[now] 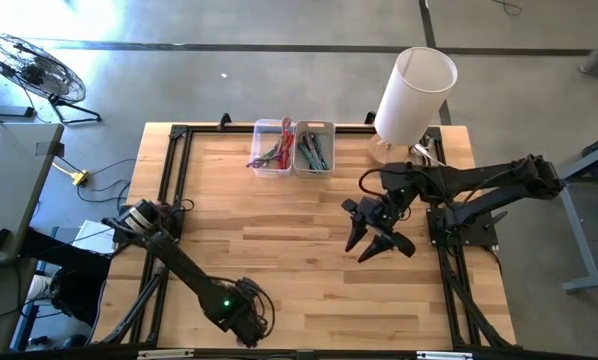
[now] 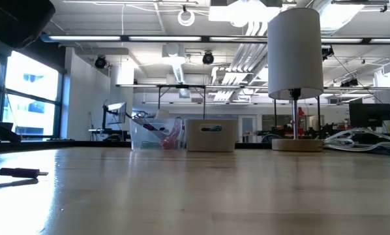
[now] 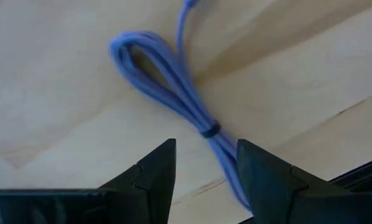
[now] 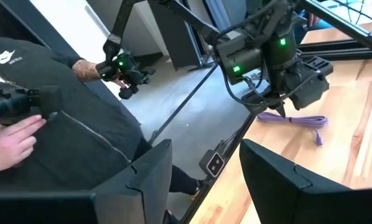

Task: Pick & Place USB Port
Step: Put the purple charger cable into the transparent bin

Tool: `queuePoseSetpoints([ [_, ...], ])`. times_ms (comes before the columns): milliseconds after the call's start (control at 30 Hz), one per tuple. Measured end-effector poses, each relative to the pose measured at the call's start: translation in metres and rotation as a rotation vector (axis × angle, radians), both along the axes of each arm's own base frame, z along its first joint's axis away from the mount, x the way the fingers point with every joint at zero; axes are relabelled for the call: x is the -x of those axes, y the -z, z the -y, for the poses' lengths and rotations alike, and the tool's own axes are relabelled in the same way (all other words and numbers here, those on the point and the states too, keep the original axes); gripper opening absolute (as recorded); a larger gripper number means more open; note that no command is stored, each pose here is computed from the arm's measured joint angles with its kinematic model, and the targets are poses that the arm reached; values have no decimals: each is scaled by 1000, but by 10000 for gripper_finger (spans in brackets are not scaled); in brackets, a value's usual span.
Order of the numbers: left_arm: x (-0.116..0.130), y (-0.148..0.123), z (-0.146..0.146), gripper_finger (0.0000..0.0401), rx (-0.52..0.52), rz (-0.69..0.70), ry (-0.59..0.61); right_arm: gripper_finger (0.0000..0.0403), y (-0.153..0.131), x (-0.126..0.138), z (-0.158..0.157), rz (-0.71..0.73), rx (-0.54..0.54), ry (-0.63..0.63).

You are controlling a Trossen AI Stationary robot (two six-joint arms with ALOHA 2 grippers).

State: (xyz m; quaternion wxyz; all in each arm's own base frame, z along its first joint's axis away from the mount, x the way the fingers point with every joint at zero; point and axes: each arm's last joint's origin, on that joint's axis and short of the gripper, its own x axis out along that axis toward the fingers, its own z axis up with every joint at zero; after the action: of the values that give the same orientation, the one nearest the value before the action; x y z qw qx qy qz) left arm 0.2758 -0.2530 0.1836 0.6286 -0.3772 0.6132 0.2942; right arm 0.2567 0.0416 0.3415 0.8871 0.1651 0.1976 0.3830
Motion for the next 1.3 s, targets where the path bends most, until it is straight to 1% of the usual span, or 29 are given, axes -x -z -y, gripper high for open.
queuePoseSetpoints([
  [67, -2, 4, 2, 165, 10, -3, 0, 181, 0, 0, -2, 1, 2, -9],
  [367, -5, 23, 5, 165, -5, -49, 1, 181, 0, 2, -9, 4, 4, -37],
  [500, -7, 32, 7, 162, 1, -72, 36, 181, 0, 2, -9, -8, -5, -33],
  [567, -8, 37, 8, 142, 1, -85, 61, 181, 1, 2, -9, -13, -5, -33],
  [600, -8, 39, 8, 123, -1, -87, 84, 181, 1, 2, -9, -16, -4, -34],
  [633, -8, 40, 8, 99, -2, -85, 110, 181, 1, 2, -10, -17, -4, -36],
  [700, -8, 41, 8, 37, -11, -89, 159, 181, 1, 3, -12, -22, -3, -42],
  [733, -7, 41, 8, 24, -19, -89, 163, 181, 1, 3, -14, -24, -3, -48],
  [900, -5, 34, -1, 18, -49, -117, 158, 181, 3, 6, -24, -31, 5, -92],
  [933, -5, 29, -4, 18, -55, -108, 170, 181, 2, 8, -27, -26, 12, -105],
  [1000, -2, 16, -19, 17, -134, -113, 175, 181, 3, 10, -31, -13, 41, -118],
  [1033, -4, 7, -27, 17, -151, -94, 175, 181, 3, 12, -32, -3, 54, -118],
  [1100, -9, -20, -46, 17, -181, -8, 175, 181, 3, 14, -34, 1, 84, -96],
  [1167, -5, -48, -71, 17, -265, 36, 185, 181, 2, 17, -33, 14, 111, -62],
  [1233, -2, -75, -98, 17, -349, 118, 167, 181, 0, 20, -30, 19, 136, -25],
  [1300, 7, -104, -129, 17, -453, 177, 139, 181, -3, 23, -27, 40, 158, 19],
])
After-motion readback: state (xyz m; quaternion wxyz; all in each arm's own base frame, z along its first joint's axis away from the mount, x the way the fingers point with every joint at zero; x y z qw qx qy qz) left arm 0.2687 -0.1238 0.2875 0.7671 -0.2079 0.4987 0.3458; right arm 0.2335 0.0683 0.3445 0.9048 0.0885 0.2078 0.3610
